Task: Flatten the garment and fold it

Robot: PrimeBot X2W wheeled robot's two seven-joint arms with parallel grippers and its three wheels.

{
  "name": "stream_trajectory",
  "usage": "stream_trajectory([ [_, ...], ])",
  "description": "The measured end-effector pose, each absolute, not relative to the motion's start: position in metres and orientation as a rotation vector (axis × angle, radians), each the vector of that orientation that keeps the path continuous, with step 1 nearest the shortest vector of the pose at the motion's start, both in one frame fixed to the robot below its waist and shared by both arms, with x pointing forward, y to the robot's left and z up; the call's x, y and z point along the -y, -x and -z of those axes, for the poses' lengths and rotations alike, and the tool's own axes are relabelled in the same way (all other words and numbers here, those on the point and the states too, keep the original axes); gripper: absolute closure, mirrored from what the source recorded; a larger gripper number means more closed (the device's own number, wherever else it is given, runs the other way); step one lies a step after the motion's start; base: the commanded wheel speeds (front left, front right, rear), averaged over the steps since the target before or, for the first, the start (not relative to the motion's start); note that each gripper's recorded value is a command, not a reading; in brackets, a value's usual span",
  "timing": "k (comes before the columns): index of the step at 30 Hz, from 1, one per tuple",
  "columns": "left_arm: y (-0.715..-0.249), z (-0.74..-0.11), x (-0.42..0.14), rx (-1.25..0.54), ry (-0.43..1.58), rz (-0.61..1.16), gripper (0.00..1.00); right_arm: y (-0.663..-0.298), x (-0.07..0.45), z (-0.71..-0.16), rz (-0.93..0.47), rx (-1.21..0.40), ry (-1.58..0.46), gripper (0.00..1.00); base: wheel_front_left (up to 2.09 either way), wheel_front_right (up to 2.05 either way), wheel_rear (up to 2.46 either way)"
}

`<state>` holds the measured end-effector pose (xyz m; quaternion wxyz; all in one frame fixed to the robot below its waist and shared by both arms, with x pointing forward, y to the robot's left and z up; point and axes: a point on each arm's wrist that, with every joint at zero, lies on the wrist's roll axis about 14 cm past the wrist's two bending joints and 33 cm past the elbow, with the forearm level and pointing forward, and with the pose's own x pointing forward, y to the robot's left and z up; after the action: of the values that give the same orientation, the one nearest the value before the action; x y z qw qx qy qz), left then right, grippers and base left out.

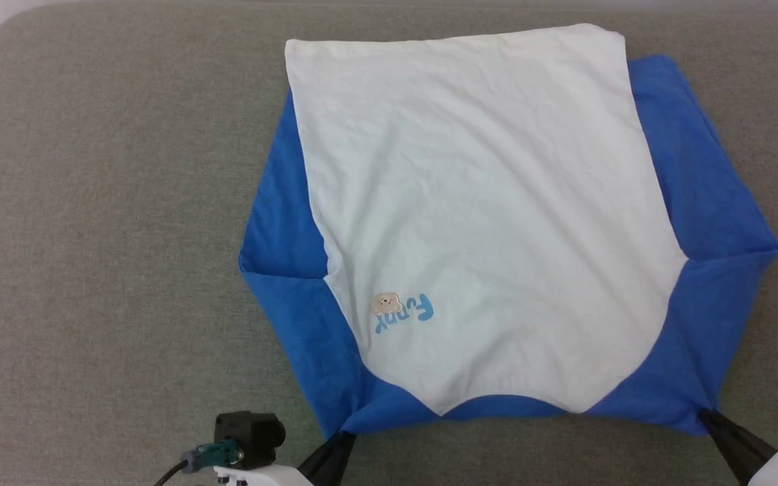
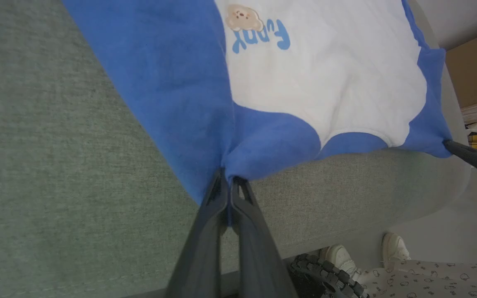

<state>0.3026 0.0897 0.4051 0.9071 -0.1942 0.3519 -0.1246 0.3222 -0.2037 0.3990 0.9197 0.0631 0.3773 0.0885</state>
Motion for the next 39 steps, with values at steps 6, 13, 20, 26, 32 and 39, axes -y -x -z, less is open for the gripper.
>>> stream_trajectory([
  [6,-0.298,-0.402,-0.095,-0.745,0.405,0.245,1.00,-0.314,0.207,-0.395,-0.174,-0.814,-0.130,1.00,0.00,0.00,0.00],
  [13,-0.289,-0.394,-0.095,-0.798,0.423,0.245,1.00,-0.308,0.198,-0.386,-0.203,-0.865,-0.144,1.00,0.00,0.00,0.00],
  [20,-0.285,-0.382,-0.100,-0.830,0.422,0.220,1.00,-0.302,0.198,-0.375,-0.196,-0.901,-0.154,1.00,0.00,0.00,0.00],
  [26,-0.296,-0.378,-0.100,-0.786,0.426,0.212,1.00,-0.302,0.196,-0.367,-0.193,-0.896,-0.161,1.00,0.00,0.00,0.00],
  [32,-0.306,-0.378,-0.093,-0.746,0.438,0.221,1.00,-0.307,0.194,-0.365,-0.183,-0.860,-0.176,1.00,0.00,0.00,0.00],
  [39,-0.310,-0.380,-0.092,-0.719,0.439,0.216,0.00,-0.314,0.188,-0.367,-0.191,-0.809,-0.181,0.00,0.00,0.00,0.00],
])
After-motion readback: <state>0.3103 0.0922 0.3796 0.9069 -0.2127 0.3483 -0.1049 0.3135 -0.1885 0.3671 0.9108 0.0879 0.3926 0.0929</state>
